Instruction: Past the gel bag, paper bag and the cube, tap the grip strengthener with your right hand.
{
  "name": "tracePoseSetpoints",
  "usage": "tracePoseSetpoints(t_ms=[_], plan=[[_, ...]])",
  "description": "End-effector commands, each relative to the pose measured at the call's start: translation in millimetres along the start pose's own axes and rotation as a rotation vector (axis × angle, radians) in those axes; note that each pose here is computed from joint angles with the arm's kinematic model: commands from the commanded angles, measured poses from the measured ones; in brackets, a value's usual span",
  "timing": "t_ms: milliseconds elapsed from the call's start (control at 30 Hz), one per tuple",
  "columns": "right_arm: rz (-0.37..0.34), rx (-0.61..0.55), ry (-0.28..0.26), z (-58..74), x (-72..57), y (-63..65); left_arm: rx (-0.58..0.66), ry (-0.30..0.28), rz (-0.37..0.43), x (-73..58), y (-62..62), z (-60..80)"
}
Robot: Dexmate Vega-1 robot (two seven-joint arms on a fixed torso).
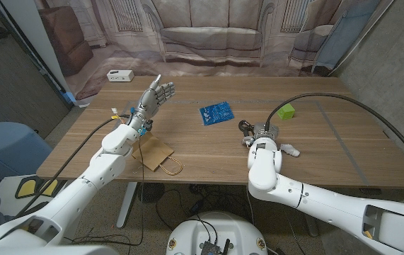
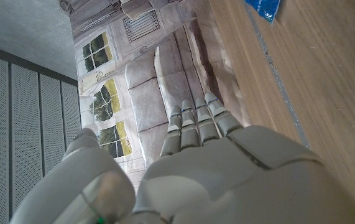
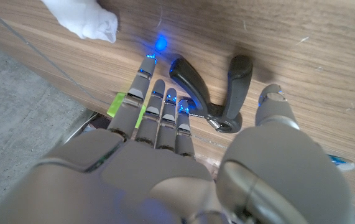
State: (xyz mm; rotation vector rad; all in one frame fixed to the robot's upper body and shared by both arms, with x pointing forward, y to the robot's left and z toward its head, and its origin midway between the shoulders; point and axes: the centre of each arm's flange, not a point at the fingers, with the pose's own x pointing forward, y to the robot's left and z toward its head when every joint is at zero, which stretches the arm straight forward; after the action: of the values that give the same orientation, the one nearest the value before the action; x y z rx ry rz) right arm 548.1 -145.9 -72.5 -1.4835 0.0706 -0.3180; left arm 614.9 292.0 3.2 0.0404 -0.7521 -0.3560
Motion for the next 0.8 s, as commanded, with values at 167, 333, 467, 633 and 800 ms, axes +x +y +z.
tracePoseSetpoints(t_ms=[167,333,467,633,800], plan=[[0.057,0.013,-0.005,0.8,6.9,-3.0,-0.002,0.007,-0.006,4.5,0.3,-1.3],[0.054,0.009,0.002,1.2,7.7,-3.3,-0.004,0.01,-0.006,5.3,0.0,-2.8],[0.067,0.007,0.004,1.2,9.2,-3.3,-0.004,0.012,-0.006,6.0,0.2,-3.5],[0.08,0.004,0.006,2.2,10.4,-2.3,-0.005,0.012,-0.005,7.0,0.1,-3.9],[0.082,0.009,0.013,2.7,11.0,-0.7,-0.004,0.012,-0.004,7.4,0.2,-3.9]])
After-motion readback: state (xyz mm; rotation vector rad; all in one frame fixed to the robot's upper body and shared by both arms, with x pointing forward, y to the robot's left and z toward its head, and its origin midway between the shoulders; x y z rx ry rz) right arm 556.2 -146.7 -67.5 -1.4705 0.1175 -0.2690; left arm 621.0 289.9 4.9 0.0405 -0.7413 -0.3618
